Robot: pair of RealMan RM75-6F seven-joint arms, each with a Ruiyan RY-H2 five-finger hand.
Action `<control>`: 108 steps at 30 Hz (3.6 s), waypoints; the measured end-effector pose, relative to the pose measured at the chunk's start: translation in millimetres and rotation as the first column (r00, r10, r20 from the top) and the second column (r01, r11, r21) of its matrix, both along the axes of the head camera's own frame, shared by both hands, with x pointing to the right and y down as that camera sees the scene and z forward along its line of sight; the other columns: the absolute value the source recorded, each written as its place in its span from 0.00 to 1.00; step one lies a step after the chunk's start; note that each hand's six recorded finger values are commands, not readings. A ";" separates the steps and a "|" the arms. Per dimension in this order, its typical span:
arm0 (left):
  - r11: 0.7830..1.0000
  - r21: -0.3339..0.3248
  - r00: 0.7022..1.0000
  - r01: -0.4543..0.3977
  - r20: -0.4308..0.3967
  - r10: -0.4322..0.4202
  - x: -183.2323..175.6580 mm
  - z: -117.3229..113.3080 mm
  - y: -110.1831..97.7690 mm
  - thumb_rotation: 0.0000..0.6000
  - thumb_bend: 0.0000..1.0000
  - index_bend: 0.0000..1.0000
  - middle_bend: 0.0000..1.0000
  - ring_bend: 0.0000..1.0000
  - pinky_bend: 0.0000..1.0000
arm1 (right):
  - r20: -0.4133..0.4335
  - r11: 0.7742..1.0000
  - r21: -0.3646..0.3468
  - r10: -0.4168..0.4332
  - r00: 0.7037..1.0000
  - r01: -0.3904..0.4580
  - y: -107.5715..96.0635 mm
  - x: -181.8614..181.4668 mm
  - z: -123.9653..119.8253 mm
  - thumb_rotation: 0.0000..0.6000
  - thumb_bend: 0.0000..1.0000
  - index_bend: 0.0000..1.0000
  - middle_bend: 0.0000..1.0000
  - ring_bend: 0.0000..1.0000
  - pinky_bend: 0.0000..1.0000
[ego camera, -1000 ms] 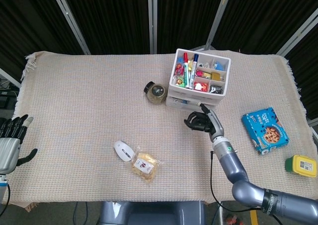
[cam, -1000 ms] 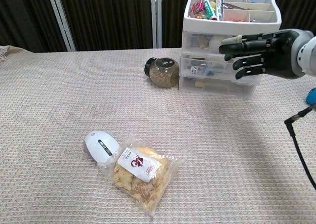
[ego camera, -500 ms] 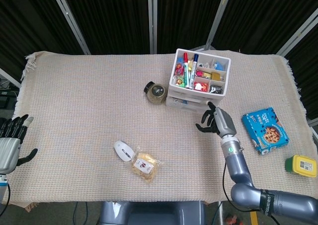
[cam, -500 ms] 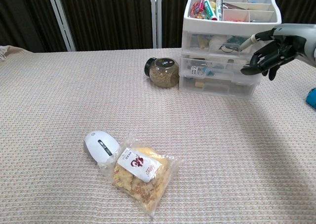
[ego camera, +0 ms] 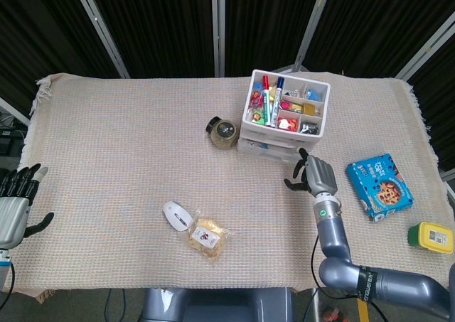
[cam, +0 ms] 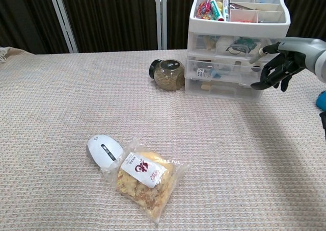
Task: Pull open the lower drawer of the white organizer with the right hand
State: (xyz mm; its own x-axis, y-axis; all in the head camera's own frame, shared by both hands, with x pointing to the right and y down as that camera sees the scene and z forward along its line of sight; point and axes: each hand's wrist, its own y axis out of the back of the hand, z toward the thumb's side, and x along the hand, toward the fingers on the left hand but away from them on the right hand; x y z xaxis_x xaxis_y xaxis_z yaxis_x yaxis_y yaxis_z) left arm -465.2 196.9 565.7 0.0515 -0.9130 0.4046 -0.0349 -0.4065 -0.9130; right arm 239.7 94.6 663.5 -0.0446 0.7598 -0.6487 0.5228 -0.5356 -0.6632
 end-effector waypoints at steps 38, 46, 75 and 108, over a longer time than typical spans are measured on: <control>1.000 -0.003 1.000 0.001 -0.003 -0.001 0.1 0.0 0.0 1.00 0.29 0.00 0.00 0.00 0.00 | -0.012 0.999 -0.037 -0.022 1.000 0.021 17.8 8.2 -3.0 1.00 0.20 0.45 0.60 0.62 0.61; 1.000 -0.003 1.000 0.001 -0.003 -0.001 0.2 0.0 0.0 1.00 0.29 0.00 0.00 0.00 0.00 | -0.015 0.997 -0.065 -0.032 0.999 0.031 28.7 15.6 -7.1 1.00 0.20 0.46 0.60 0.62 0.61; 1.000 -0.003 1.000 0.000 -0.003 0.000 0.3 -0.1 -0.2 1.00 0.29 0.00 0.00 0.00 0.00 | 0.019 0.998 0.011 -0.058 0.998 0.057 44.3 16.7 -34.2 1.00 0.17 0.35 0.59 0.61 0.61; 1.000 -0.004 1.000 -0.001 -0.012 0.001 -0.2 0.0 -0.6 1.00 0.29 0.00 0.00 0.00 0.00 | -0.174 0.936 0.045 -0.336 0.926 0.348 -36.0 -14.5 -41.2 1.00 0.00 0.51 1.00 1.00 0.72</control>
